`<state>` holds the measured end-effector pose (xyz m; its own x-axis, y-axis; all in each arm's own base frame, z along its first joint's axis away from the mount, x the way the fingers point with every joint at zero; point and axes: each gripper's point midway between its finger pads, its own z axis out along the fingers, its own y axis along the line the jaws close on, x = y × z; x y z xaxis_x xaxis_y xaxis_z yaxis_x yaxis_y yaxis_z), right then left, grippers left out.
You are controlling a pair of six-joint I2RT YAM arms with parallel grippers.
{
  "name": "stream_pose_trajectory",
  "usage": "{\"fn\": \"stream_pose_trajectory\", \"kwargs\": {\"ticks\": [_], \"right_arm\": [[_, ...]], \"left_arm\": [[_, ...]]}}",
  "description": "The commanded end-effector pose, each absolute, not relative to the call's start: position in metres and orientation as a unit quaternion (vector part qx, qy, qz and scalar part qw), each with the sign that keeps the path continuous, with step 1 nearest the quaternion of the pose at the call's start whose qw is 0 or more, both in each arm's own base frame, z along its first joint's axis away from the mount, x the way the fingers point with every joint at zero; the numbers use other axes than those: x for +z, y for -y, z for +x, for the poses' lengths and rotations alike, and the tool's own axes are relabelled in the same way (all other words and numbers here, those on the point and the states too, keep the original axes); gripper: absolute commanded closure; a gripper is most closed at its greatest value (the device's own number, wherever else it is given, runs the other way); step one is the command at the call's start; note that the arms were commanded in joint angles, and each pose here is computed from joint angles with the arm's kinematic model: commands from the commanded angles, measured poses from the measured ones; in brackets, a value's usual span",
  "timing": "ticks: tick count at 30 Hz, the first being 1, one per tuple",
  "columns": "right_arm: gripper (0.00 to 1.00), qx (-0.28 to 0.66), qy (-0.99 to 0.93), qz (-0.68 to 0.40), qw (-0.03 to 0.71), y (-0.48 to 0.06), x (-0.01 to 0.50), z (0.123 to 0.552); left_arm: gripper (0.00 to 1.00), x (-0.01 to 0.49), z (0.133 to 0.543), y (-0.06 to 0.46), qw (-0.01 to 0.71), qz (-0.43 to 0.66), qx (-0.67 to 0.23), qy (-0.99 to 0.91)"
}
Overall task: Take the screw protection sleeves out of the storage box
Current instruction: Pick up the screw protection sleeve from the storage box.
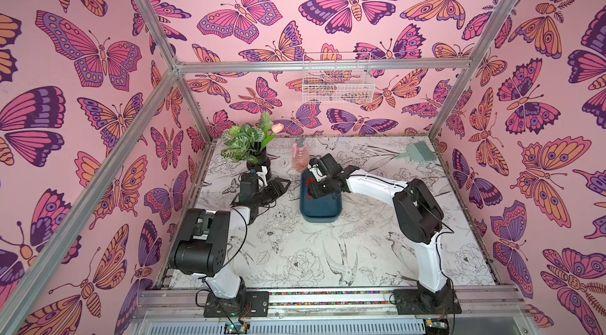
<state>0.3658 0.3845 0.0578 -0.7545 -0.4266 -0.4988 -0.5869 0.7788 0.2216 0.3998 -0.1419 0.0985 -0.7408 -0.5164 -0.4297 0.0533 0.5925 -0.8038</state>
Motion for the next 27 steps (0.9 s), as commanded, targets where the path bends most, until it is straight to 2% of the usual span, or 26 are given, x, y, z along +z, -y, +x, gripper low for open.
{"fn": "stream_pose_trajectory", "kwargs": {"ticks": [1,11,14,19,27], "right_arm": [[0.43,0.180,-0.918,-0.294,0.195,-0.390,0.048,0.357],[0.48,0.183,-0.916,-0.309,0.181,-0.402,0.032,0.355],[0.56,0.178,-0.916,-0.312,0.177,-0.405,0.028,0.355],[0.57,0.176,-0.917,-0.313,0.172,-0.406,0.022,0.356],[0.68,0.171,-0.919,-0.316,0.164,-0.407,0.016,0.356]], "left_arm": [[0.36,0.103,0.403,0.148,0.334,-0.122,-0.439,-0.825],[0.37,0.102,0.401,0.148,0.335,-0.124,-0.437,-0.825],[0.37,0.103,0.401,0.147,0.336,-0.124,-0.436,-0.825],[0.38,0.102,0.401,0.147,0.336,-0.125,-0.435,-0.826],[0.41,0.102,0.401,0.147,0.335,-0.126,-0.436,-0.826]]}}
